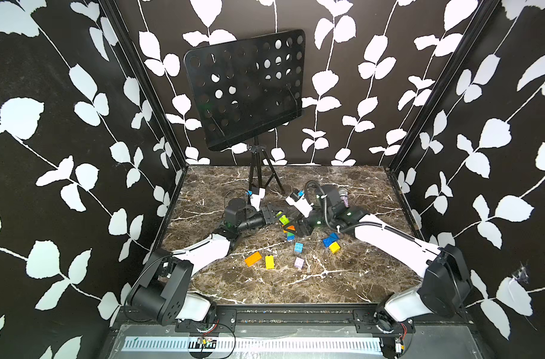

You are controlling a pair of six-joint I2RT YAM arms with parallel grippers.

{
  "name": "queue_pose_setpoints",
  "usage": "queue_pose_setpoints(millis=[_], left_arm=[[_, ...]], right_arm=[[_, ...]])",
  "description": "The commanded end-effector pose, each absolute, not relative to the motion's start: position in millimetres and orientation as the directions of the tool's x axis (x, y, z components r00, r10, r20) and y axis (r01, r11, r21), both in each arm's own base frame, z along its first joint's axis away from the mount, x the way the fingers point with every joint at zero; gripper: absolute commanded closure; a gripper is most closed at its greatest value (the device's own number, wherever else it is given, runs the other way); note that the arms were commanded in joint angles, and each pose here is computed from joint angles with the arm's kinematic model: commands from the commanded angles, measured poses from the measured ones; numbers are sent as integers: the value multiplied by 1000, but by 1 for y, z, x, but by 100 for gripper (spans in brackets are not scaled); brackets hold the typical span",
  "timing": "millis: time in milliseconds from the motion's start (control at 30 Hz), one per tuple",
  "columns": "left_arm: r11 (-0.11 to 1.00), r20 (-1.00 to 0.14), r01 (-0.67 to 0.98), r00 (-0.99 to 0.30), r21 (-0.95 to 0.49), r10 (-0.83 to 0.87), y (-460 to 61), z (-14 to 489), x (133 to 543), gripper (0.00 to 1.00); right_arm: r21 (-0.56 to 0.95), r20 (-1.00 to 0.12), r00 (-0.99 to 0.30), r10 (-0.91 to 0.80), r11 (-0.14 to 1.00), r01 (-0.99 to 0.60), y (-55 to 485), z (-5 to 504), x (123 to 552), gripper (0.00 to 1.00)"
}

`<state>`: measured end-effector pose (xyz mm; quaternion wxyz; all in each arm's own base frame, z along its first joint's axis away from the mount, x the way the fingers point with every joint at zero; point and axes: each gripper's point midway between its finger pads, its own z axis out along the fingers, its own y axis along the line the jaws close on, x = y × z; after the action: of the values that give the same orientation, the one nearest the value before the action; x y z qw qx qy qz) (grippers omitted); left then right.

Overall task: Assemble a fork with lego
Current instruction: Adjust the lego brick.

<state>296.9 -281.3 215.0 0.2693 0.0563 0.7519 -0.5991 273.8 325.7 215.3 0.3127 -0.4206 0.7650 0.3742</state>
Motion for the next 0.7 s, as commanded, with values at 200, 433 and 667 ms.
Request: queue_pose_setpoints(millis=[200, 433, 667], left_arm=[[84, -720, 717, -680, -692, -139, -284, 279, 254, 73], [4, -745, 758, -640, -652, -190, -285, 299, 253, 73], [-12, -751, 769, -628, -640, -206, -283, 304, 250, 72]], right_arm=[[568, -797, -524, -299, -79, -819, 325, 276, 235, 28], [604, -780, -555, -288, -114, -789, 328, 271, 235, 31], [602, -784, -553, -280, -130, -788, 330, 274, 237, 51]])
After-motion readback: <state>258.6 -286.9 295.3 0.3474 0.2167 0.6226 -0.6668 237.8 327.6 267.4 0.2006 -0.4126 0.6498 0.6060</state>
